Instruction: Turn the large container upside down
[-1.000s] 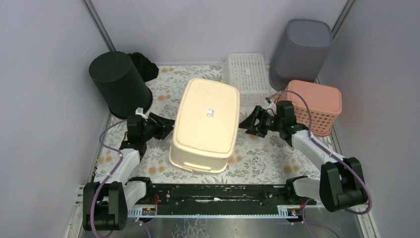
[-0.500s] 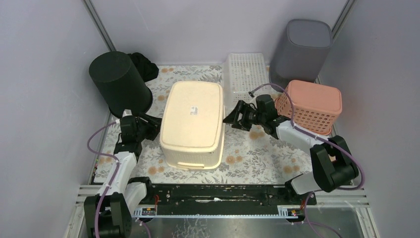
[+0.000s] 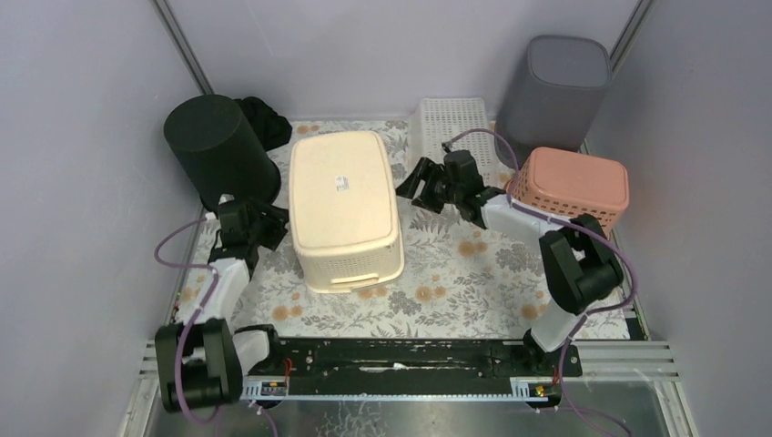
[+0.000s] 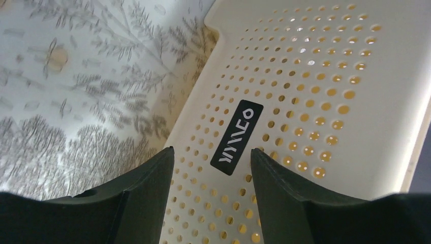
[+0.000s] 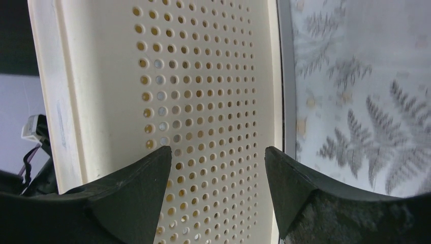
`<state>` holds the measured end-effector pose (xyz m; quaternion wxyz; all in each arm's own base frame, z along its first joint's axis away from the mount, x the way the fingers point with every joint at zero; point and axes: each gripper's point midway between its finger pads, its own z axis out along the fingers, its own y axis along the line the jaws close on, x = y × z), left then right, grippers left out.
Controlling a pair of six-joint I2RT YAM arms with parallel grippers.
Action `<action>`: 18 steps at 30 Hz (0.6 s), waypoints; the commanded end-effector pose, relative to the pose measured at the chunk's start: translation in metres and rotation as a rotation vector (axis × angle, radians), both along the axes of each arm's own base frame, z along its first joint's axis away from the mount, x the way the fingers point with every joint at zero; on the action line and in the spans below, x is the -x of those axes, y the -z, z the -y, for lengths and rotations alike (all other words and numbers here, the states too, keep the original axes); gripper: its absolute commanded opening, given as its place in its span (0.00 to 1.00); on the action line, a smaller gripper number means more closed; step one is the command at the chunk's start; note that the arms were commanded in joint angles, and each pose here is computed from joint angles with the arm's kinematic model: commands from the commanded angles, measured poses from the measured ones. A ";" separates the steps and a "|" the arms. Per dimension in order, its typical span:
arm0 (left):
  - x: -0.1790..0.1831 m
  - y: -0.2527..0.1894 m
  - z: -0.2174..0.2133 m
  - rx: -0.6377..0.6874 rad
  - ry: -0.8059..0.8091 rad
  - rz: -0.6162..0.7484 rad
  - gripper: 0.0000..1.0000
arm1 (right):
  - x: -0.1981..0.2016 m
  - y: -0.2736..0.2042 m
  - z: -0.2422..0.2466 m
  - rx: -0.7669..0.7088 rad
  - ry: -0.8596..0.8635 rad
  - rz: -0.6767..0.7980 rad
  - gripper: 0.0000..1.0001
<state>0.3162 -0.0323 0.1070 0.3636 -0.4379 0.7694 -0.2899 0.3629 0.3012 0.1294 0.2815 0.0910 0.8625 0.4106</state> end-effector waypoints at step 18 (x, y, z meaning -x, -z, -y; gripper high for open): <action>-0.186 -0.027 0.077 0.143 0.414 0.194 0.64 | -0.072 0.007 -0.113 -0.041 -0.190 -0.018 0.77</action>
